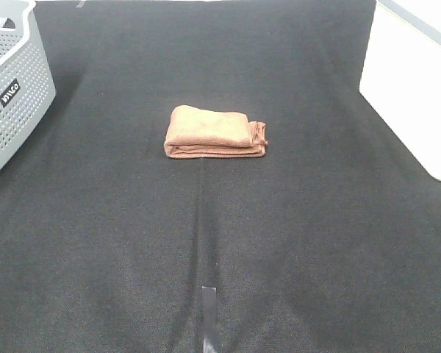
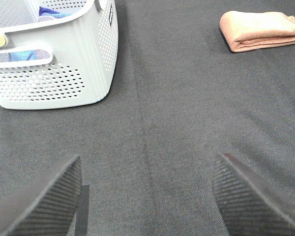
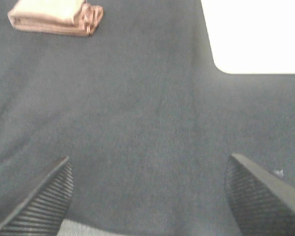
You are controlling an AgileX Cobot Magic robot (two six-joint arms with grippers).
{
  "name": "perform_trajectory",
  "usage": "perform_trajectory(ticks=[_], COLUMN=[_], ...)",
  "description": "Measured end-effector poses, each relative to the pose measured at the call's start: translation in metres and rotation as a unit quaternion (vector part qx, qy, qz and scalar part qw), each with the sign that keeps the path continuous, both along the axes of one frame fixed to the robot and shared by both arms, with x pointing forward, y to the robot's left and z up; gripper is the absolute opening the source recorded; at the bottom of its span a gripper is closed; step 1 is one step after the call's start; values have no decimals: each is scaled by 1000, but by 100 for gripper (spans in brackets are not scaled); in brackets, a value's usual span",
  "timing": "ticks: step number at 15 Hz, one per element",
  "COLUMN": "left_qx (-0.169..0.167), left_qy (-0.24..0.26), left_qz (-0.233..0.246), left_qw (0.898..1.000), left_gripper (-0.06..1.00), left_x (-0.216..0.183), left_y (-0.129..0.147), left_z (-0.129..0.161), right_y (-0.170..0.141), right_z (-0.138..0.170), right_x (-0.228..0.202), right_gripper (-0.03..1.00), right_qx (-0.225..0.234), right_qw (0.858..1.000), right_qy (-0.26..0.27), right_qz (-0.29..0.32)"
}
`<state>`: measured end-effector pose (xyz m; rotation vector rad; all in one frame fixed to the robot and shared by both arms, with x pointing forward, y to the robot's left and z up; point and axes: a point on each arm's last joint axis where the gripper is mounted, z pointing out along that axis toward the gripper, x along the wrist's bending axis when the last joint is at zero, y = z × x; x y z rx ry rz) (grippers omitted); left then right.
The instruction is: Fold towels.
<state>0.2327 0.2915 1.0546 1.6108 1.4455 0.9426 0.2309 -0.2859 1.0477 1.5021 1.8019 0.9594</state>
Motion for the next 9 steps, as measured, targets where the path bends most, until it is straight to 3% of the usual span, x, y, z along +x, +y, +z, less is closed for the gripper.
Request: perform_trajectory(ticks=[9], left_qx=[0], left_qy=[-1], left_qz=[0], left_qw=[1000], left_gripper=[71], left_x=[0], left_y=[0], left_z=[0], right_y=[0], right_z=[0], right_x=[-5], right_gripper=[79], right_qx=[2], right_qw=[1000], right_qy=[-18], right_qz=[1])
